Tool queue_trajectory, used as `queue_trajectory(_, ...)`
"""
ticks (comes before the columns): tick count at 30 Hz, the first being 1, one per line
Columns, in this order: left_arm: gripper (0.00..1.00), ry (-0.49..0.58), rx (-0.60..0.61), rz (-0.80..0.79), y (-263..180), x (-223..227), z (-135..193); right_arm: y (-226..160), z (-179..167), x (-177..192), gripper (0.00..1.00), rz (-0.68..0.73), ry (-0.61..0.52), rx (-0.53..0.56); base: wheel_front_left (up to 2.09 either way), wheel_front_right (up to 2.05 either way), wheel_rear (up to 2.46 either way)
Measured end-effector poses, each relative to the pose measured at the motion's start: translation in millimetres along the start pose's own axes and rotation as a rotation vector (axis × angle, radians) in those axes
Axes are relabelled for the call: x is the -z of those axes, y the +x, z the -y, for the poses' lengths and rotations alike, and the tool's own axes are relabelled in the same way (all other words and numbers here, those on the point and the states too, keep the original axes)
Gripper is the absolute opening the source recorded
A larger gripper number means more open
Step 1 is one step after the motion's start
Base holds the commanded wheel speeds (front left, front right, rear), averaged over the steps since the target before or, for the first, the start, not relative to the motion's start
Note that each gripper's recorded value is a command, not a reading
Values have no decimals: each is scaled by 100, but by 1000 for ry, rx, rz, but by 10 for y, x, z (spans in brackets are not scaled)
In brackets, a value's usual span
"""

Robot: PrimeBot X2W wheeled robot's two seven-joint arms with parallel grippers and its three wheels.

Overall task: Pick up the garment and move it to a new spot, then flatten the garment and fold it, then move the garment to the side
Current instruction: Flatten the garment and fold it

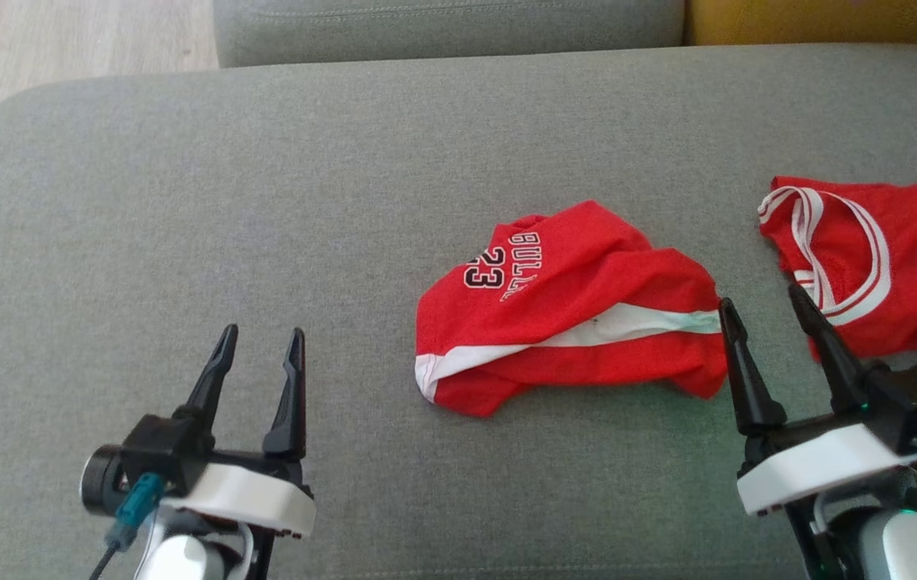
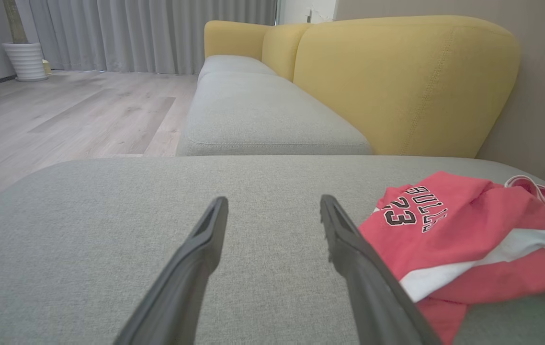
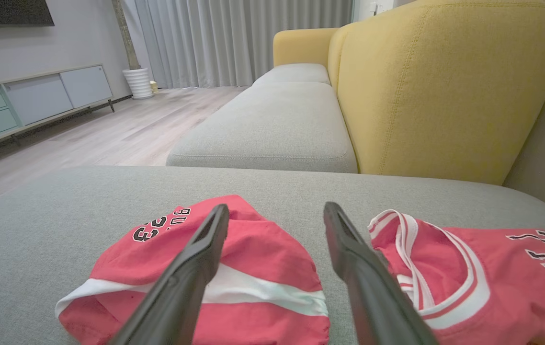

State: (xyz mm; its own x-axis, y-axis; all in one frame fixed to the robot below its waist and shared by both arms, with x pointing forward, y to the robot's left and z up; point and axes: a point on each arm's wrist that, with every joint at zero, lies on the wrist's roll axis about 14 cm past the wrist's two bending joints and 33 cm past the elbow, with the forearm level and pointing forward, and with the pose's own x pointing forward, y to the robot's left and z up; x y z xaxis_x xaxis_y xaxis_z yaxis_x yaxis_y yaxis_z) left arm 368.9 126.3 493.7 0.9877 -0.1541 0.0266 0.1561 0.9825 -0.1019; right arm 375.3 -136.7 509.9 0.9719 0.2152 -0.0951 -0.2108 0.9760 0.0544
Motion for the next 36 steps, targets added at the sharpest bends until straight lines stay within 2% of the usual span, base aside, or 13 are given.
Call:
queue_trajectory(16,100,-2,23,-23,0,38,71,1,-17,39,100,-13,25,3,0,0,0)
queue_trajectory(19,100,-15,82,-85,-5,169,219,9,-15,68,100,-22,30,3,0,0,0)
queue_trajectory(25,100,-60,283,-263,4,560,753,35,-3,175,100,-58,43,6,0,0,0)
queue_trajectory(33,100,-76,333,-424,168,1038,857,90,116,251,100,-80,47,40,0,0,0)
queue_trajectory(34,60,-85,340,-434,179,1068,883,83,141,263,100,-84,47,48,0,0,0)
queue_trajectory(35,38,-90,345,-439,189,1090,908,74,166,281,100,-89,49,57,0,0,0)
queue_trajectory(36,5,-95,348,-445,191,1114,929,66,192,299,100,-94,49,65,0,0,0)
